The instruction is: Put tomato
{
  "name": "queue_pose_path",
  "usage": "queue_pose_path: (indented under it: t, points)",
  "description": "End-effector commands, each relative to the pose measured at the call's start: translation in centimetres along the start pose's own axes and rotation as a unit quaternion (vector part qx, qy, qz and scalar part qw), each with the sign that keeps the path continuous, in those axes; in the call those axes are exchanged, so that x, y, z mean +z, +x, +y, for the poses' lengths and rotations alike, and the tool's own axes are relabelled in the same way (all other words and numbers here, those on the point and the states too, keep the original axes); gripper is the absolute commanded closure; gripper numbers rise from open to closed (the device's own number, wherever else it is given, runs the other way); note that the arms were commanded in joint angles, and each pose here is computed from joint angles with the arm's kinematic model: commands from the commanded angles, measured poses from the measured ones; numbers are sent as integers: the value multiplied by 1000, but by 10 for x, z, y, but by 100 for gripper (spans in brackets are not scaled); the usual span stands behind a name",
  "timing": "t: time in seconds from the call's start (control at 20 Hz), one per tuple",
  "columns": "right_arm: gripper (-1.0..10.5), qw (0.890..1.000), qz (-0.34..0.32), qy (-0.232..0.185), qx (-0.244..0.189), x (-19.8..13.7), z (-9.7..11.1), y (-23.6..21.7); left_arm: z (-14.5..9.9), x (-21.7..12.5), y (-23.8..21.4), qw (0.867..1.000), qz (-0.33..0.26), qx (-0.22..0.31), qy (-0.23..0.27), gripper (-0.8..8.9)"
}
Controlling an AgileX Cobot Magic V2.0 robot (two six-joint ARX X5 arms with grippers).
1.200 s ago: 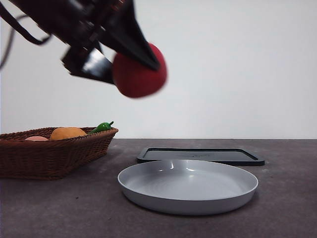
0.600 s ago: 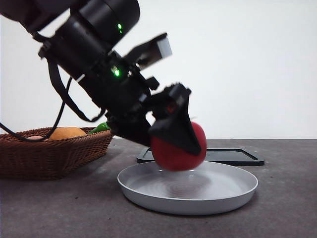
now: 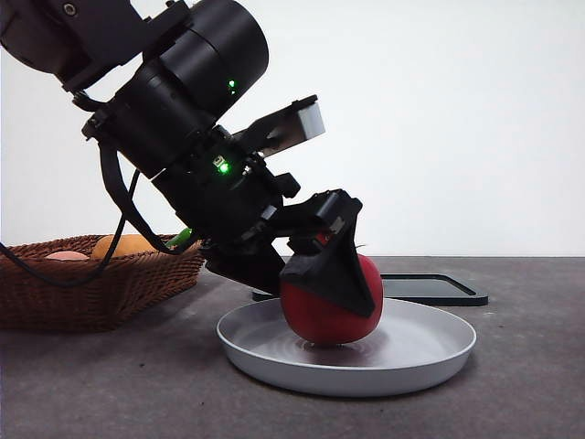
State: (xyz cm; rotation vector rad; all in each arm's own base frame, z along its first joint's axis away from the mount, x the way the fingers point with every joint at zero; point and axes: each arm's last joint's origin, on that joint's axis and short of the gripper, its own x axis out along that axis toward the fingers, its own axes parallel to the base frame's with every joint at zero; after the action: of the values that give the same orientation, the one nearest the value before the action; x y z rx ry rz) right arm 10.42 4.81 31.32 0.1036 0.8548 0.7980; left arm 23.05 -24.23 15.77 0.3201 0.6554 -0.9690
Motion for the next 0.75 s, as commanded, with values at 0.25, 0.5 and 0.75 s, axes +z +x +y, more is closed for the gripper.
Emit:
queue_pose_path:
  t: [0.25, 0.5, 0.75]
  points:
    - [543, 1000, -1, -2, 3, 3, 2, -2, -3, 3, 5, 1000, -1, -3, 8, 316]
    - [543, 1000, -1, -2, 3, 3, 2, -2, -2, 6, 0, 1000, -8, -1, -18, 312]
    - [543, 1000, -1, -2, 3, 3, 2, -2, -3, 21, -23, 999, -37, 4, -17, 312]
